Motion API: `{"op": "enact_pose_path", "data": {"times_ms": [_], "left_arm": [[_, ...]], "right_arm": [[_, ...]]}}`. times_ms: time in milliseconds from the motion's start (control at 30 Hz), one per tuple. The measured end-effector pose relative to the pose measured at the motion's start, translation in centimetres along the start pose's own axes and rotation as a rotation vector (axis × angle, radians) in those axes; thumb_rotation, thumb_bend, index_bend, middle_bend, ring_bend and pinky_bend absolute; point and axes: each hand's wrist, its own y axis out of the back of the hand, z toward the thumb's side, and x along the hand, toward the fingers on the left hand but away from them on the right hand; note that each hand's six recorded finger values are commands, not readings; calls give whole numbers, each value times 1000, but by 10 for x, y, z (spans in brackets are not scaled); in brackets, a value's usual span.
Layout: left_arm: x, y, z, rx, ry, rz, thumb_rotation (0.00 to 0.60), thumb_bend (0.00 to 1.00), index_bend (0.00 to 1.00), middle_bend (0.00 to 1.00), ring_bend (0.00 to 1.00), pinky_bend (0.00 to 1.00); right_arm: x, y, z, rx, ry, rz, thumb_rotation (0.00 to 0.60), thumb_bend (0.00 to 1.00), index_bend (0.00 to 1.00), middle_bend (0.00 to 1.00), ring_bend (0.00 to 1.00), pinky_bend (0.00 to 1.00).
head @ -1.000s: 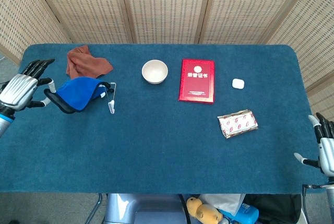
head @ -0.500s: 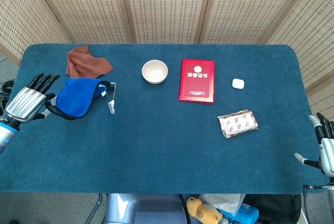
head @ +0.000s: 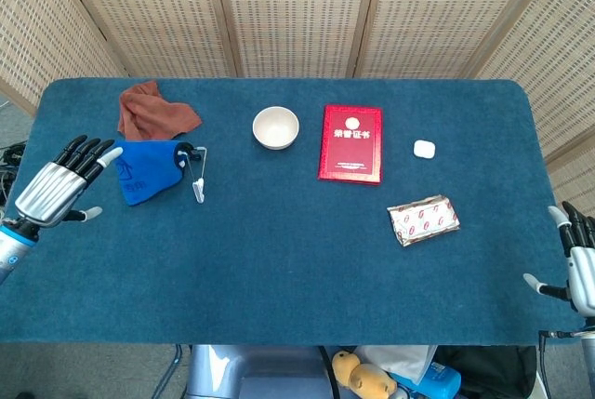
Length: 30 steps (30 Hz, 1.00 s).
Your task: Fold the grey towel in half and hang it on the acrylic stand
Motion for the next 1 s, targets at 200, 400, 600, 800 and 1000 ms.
{"op": "enact_pose_path", "data": {"times_ms": [200,400,600,800,1000], "left_arm": [[-12,2,-7,-45,19,17,600,128,0,0,0,0],[-30,10,-17,-116,91,55,600,131,0,0,0,0],[-62,14,-18,-223,196,58,600,132,0,0,0,0],[-98,14,4,-318,319,43,600,132,0,0,0,0],[-135,26,22,-245,434,74,600,133,0,0,0,0]], "right_arm": [[1,0,1,-2,6,0,600,0,0,0,0,0],[3,2,2,-10,12,-4,600,0,0,0,0,0],[6,5,6,-19,32,-11,600,0,0,0,0,0],[12,9,10,-20,55,-27,600,0,0,0,0,0],[20,18,12,-15,74,-80,600,0,0,0,0,0]]}}
